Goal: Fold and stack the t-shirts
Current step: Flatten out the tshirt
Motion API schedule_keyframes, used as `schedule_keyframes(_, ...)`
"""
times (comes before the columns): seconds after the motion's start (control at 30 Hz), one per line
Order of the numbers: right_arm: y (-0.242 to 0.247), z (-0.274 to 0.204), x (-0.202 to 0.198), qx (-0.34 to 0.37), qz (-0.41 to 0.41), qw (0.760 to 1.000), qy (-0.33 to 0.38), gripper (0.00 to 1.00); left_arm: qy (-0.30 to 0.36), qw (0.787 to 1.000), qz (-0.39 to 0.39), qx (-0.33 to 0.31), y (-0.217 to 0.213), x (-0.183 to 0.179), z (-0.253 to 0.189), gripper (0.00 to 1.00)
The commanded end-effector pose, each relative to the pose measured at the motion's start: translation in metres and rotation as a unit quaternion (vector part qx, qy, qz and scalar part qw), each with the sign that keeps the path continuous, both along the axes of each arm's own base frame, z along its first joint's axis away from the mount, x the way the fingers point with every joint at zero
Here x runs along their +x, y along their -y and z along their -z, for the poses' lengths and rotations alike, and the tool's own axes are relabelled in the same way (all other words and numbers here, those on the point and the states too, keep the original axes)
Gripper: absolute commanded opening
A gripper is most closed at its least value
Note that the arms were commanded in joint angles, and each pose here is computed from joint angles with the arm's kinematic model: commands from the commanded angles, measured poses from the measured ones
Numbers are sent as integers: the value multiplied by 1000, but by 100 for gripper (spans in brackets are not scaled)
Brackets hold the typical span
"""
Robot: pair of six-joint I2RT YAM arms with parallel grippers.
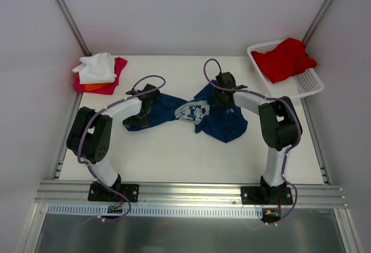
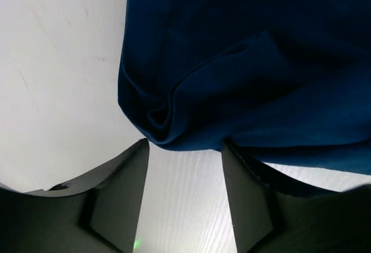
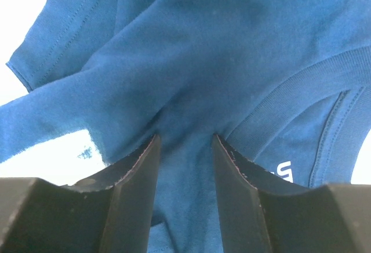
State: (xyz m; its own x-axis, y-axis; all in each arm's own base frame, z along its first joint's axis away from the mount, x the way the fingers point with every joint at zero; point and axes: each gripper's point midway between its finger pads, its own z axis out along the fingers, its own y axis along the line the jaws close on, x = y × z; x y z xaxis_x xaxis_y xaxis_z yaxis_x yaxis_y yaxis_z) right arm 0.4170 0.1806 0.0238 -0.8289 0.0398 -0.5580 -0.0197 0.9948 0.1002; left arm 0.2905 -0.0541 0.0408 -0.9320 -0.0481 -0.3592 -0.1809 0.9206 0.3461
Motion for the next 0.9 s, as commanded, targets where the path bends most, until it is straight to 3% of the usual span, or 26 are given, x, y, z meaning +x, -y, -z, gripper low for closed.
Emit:
schedule_keyframes(0.0, 7, -13, -9, -2, -4, 1000, -4, 44, -1, 1000, 1, -9, 4, -2, 7, 51)
schedule_keyframes(0.1, 8, -14, -10, -1, -3, 1000, -3, 44, -2, 1000, 7, -12, 6, -1, 10, 35)
schedule_keyframes(0.13, 8, -14, -11, 0, -4, 1000, -3, 44, -2, 1000, 8, -14, 7, 1, 11, 25)
schedule_keyframes(0.37, 10, -25, -14, 3, -4, 1000, 7, 44, -20, 999, 13, -21, 13, 3, 26, 12)
schedule_keyframes(0.4, 11, -26, -15, 3, -4, 1000, 8, 44, -21, 999, 13, -21, 14, 3, 26, 13)
schedule_keyframes(0.43, 11, -29, -16, 2, -5, 1000, 10, 44, -20, 999, 14, -22, 14, 3, 26, 20)
schedule_keyframes(0.47, 11, -30, -16, 1, -5, 1000, 11, 44, -21, 999, 13, -23, 14, 2, 26, 39)
schedule_keyframes(0.6, 12, -33, -16, 3, -6, 1000, 12, 44, 0, 1000, 11, -25, 12, 2, 14, 59)
schedule_keyframes(0.77, 9, -35, -17, 11, -7, 1000, 12, 42, 8, 1000, 13, -19, 9, 3, 8, 56)
schedule_keyframes(0.87, 9, -40, -19, 13, -8, 1000, 17, 42, -4, 1000, 15, -14, 9, 2, 16, 38)
